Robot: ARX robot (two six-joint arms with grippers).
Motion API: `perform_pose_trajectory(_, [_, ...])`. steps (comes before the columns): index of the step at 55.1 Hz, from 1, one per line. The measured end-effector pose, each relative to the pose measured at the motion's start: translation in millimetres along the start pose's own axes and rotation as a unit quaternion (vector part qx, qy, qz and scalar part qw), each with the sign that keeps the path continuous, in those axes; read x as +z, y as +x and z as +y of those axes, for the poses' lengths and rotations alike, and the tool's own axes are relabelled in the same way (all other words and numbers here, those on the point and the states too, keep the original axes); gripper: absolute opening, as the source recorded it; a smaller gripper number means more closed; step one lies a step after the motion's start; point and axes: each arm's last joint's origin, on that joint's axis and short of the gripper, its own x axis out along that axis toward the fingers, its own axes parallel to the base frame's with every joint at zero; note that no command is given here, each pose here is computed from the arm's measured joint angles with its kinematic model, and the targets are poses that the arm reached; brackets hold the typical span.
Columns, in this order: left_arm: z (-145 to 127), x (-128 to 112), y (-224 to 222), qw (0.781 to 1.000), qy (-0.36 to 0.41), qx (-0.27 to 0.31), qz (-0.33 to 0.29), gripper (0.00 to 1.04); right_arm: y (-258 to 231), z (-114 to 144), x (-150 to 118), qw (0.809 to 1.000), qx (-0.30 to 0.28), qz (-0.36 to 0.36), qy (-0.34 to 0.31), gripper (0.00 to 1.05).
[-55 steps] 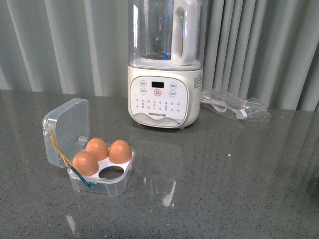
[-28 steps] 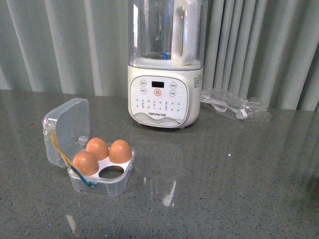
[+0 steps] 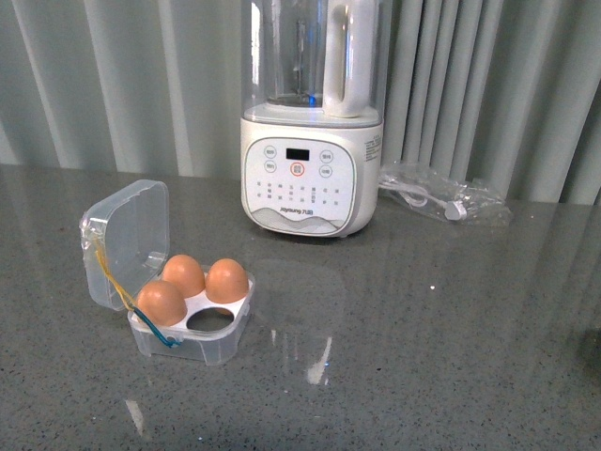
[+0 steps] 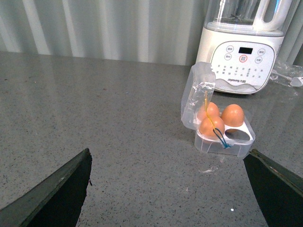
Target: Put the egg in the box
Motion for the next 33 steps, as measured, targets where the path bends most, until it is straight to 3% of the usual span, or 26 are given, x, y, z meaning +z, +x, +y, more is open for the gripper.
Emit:
perform_pose_trajectory(7, [0,0,0,1.0,0.0,0.0,0.0,0.98,0,0,0,1.0,0.002,0.0,0.001,0.42])
perform_pose_trajectory(19, [0,0,0,1.0,0.0,0.0,0.0,0.98,-9,1,6,1.0,0.007,-0.009,0.001,0.41])
perform_pose_trajectory(33, [0,0,0,1.0,0.0,0.0,0.0,0.98,-24,16,33,0.999,0.022,-0.044,-0.006,0.41])
